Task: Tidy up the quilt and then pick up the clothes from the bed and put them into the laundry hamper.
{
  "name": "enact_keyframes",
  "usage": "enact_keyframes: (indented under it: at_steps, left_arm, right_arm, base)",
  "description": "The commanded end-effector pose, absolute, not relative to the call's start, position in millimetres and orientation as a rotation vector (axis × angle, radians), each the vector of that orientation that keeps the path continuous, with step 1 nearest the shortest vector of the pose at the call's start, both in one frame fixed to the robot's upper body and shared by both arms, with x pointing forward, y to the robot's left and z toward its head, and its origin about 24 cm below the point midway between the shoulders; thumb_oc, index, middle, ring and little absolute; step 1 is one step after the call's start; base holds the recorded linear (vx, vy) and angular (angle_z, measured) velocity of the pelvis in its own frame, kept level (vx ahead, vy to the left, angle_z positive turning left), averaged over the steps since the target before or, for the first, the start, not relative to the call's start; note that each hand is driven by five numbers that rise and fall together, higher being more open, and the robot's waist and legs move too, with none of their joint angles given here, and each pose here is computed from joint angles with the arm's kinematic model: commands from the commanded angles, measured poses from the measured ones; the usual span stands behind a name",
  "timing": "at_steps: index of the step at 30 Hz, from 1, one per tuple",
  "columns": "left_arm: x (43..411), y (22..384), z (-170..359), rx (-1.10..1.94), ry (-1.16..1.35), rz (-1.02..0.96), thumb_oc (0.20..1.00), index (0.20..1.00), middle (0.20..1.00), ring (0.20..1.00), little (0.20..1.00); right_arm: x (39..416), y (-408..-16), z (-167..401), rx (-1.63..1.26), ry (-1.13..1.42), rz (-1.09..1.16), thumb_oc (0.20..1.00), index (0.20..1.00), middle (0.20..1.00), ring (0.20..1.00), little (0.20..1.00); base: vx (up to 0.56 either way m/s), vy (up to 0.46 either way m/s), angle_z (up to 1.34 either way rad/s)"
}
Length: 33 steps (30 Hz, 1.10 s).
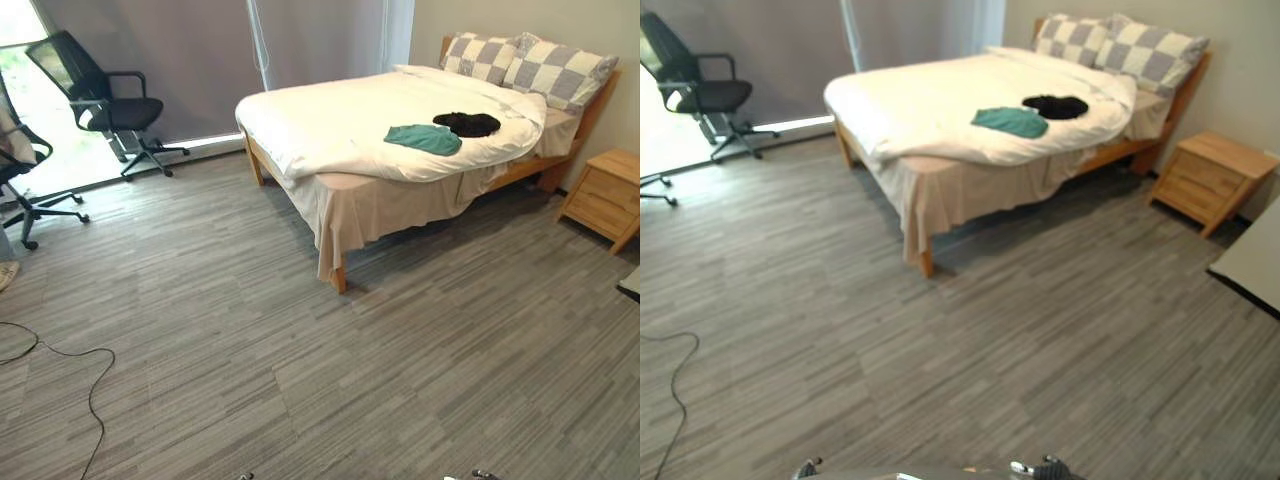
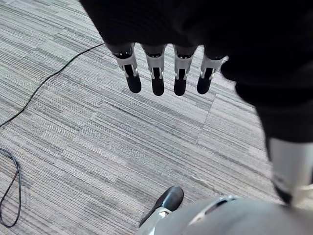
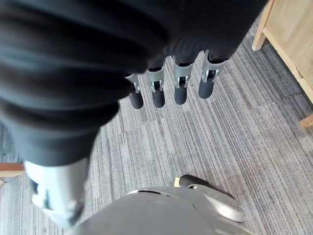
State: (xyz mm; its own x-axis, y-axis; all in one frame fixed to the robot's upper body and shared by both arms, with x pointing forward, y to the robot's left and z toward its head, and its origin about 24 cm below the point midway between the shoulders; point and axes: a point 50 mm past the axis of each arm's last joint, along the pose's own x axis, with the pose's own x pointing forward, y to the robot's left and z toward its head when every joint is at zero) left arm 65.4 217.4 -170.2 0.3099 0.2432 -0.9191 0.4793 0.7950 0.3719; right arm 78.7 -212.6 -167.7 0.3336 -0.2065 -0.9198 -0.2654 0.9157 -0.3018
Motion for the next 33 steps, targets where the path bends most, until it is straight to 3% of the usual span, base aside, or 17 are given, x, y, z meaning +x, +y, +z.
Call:
enact_keyframes:
  at_steps: [1,10,18,33]
  left_arm:
    - [88.3,227.2,-164.5,0.731,1.225,-0.15,1.0,1.0,1.0,1.0,1.0]
    - [89.0,227.6,-164.3,0.762,1.227,-0.181,1.0,1.0,1.0,1.0,1.0]
    - [91.9,234.0,-162.6,0.663,1.252,-0.065,1.0,1.0,1.0,1.0,1.0]
    - [101.1,235.0,-160.3,0.702,1.225,-0.115,1.0,1.0,1.0,1.0,1.0]
  right_arm:
    - [96.8,-213.1,-164.4,-0.498,1.203,0.068,1.0,1.0,1.0,1.0,1.0]
    - [100.7,-216.3,-163.0,-0.514,1.202,0.071,1.0,1.0,1.0,1.0,1.0]
    - [114.1,-217.8,-159.4,-0.453,1.18,0.022,1.0,1.0,1.0,1.0,1.0]
    - [79.6,-243.2,-162.8,-0.472,1.299,-0.062,1.0,1.0,1.0,1.0,1.0]
  base:
    - [-0.01,0.038,-0.08]
    - [0.03,0.07,-0.16]
    - [0.08,0.071,-0.15]
    - [0.44,-0.183,0.18]
